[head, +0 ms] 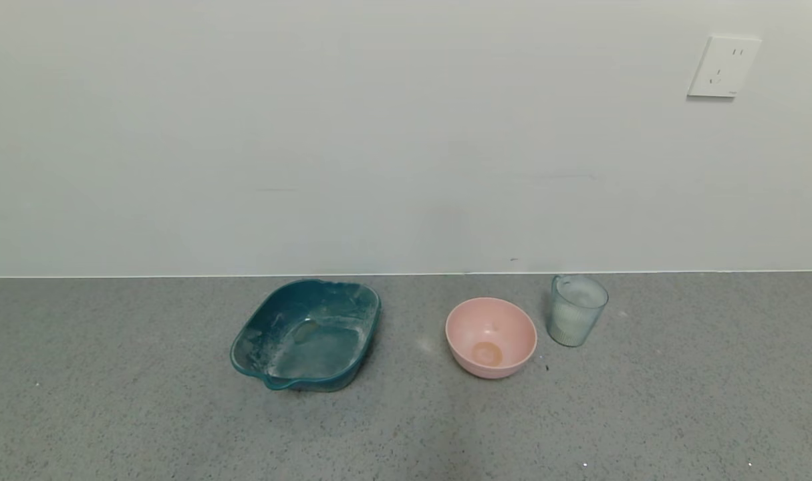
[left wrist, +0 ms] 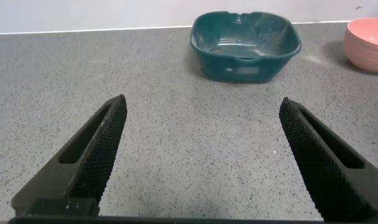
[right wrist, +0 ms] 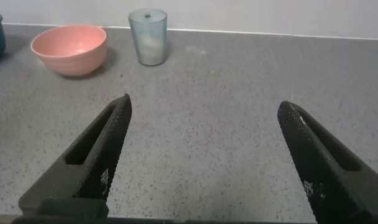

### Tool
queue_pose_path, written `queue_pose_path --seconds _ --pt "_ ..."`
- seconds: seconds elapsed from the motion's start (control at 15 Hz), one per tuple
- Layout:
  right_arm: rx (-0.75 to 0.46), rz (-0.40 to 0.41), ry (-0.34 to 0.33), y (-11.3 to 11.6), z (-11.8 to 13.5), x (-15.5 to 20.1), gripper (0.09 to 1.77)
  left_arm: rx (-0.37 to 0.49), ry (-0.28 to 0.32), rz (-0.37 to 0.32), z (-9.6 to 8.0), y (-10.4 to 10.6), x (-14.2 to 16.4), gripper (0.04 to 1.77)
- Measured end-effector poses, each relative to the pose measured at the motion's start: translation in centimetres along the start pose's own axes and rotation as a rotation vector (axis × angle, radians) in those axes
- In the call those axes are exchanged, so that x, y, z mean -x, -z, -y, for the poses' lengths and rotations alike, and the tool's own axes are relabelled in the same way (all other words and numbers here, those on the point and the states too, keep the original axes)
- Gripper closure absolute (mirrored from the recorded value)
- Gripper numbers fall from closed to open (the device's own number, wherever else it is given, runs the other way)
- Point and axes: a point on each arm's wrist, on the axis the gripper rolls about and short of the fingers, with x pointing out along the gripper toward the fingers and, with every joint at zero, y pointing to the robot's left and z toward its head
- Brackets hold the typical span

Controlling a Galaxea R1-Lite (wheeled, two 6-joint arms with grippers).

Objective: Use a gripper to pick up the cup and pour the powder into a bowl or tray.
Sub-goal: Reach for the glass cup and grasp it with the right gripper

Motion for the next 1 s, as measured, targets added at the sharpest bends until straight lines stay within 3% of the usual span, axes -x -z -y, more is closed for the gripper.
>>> queue_pose_path --seconds 0.93,1.0 --pt "0.0 0.0 0.0 0.0 0.0 0.0 0.15 0.0 0.0 0.0 0.0 0.0 0.0 0.05" --pt "0.001 -0.001 -0.001 -1.1 0.0 0.3 0.15 0.0 0.0 0.0 0.0 0.0 0.0 0.05"
